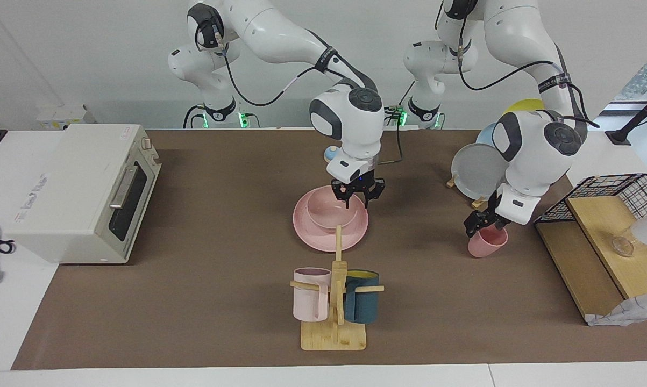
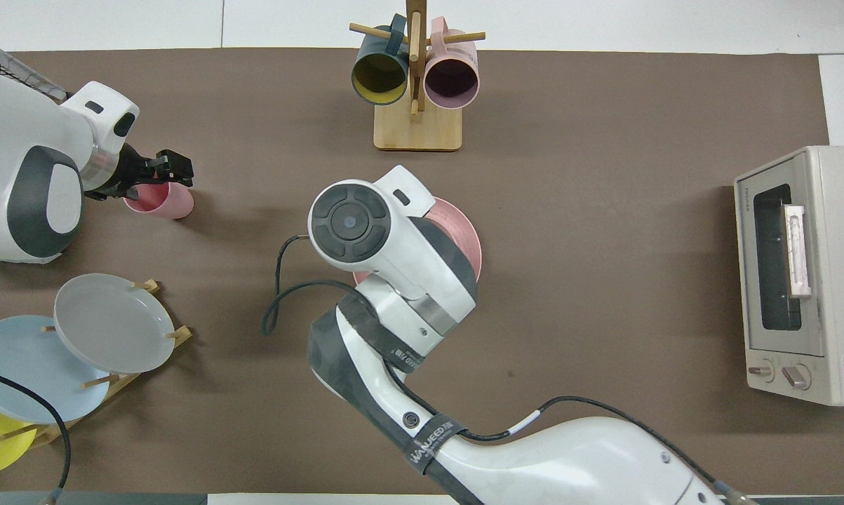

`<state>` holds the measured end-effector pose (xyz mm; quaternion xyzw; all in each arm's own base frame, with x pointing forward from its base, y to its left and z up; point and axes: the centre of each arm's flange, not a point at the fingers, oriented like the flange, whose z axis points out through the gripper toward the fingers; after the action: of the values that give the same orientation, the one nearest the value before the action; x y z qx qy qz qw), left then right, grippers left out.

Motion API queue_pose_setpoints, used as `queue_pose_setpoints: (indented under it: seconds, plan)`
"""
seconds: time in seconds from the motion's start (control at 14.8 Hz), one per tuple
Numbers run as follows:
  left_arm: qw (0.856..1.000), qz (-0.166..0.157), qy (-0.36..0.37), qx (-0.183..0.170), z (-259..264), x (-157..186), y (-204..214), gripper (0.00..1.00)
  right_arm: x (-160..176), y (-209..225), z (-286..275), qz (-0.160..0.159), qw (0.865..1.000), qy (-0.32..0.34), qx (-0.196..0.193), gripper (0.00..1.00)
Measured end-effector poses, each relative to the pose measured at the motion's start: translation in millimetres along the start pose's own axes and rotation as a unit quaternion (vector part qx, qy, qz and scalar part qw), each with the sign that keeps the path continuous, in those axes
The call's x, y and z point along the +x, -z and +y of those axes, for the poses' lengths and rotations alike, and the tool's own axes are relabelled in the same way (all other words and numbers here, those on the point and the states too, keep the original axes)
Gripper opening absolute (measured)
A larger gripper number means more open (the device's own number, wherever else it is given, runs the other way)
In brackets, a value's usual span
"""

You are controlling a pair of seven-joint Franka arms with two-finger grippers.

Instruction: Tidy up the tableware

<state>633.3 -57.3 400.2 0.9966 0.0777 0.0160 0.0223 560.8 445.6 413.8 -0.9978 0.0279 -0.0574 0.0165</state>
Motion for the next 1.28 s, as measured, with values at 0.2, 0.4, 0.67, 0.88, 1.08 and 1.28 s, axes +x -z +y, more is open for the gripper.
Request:
queue_pose_setpoints:
  seconds: [0.2,0.4,0.67,0.88,1.08,1.28]
  plan:
    - [1.0,-0.01,0.002,0.003,-0.4,-1.9,-13.3,0.84,48.0,64.3,88.4,-0.012,1.0,-0.01,-0.019,0.96]
    - [1.0,-0.021,-0.002,0.005,5.0,-7.2,-26.1,0.5,60.5,140.5,189.5,-0.051,0.998,0.0,-0.044,1.0]
    - [1.0,-0.018,-0.015,0.008,4.9,-6.8,-24.2,0.06,55.3,206.9,308.1,-0.093,0.993,0.043,-0.053,1.0]
    - [1.0,-0.012,-0.025,0.006,7.5,-2.4,-11.6,0.06,56.8,217.5,380.2,-0.111,0.991,0.053,-0.054,1.0]
    - [0.999,-0.024,-0.039,0.006,24.4,5.6,48.5,0.06,51.1,212.6,414.0,-0.126,0.989,0.053,-0.052,1.0]
    - [0.996,-0.043,-0.081,0.006,83.1,-12.5,110.2,0.06,34.6,196.7,422.0,-0.15,0.986,0.049,-0.051,1.0]
